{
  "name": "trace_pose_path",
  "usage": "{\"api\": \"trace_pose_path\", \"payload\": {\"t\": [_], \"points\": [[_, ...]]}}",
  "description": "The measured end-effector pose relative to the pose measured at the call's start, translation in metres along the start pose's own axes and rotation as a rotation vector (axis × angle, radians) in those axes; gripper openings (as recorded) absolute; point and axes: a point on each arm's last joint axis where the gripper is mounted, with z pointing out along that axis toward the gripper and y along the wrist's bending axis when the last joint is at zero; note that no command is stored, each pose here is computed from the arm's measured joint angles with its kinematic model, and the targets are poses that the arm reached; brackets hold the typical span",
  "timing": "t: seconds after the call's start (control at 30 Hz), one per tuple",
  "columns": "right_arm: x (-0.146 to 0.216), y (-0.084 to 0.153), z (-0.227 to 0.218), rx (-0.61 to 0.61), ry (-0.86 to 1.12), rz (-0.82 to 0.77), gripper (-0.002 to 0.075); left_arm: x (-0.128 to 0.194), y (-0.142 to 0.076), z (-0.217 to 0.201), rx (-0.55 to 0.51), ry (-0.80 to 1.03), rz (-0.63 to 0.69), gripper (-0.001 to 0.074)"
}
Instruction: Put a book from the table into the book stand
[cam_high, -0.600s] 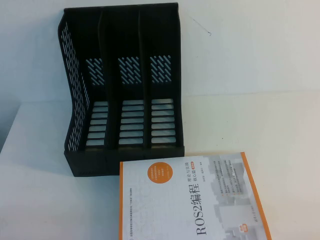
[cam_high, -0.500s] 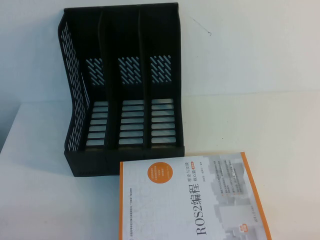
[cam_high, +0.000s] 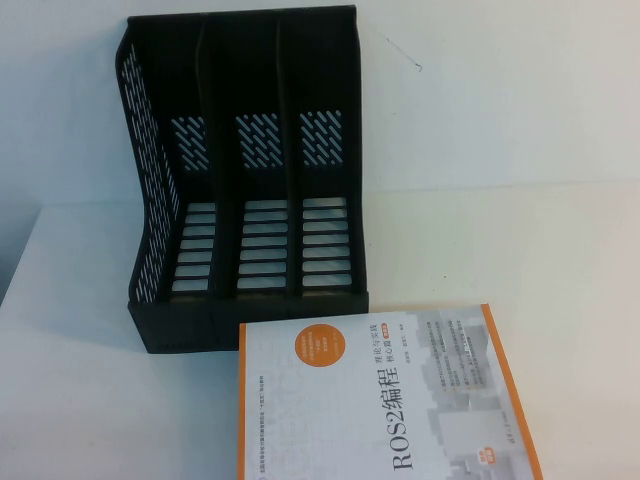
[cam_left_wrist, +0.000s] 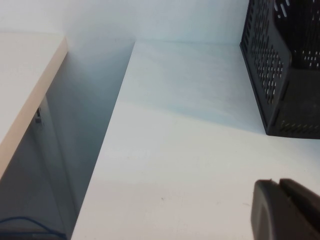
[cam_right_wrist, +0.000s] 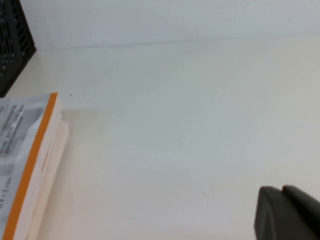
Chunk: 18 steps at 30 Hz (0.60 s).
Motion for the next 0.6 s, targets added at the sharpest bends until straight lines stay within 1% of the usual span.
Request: {"api": "trace_pose_path", "payload": {"t": [0.6], "points": [[-0.0002,-0.0001,0.0,0.001,-0.002,0.005,-0.0001,0.0,0.0,0.0,0.0,0.0,0.0,-0.0003]]}}
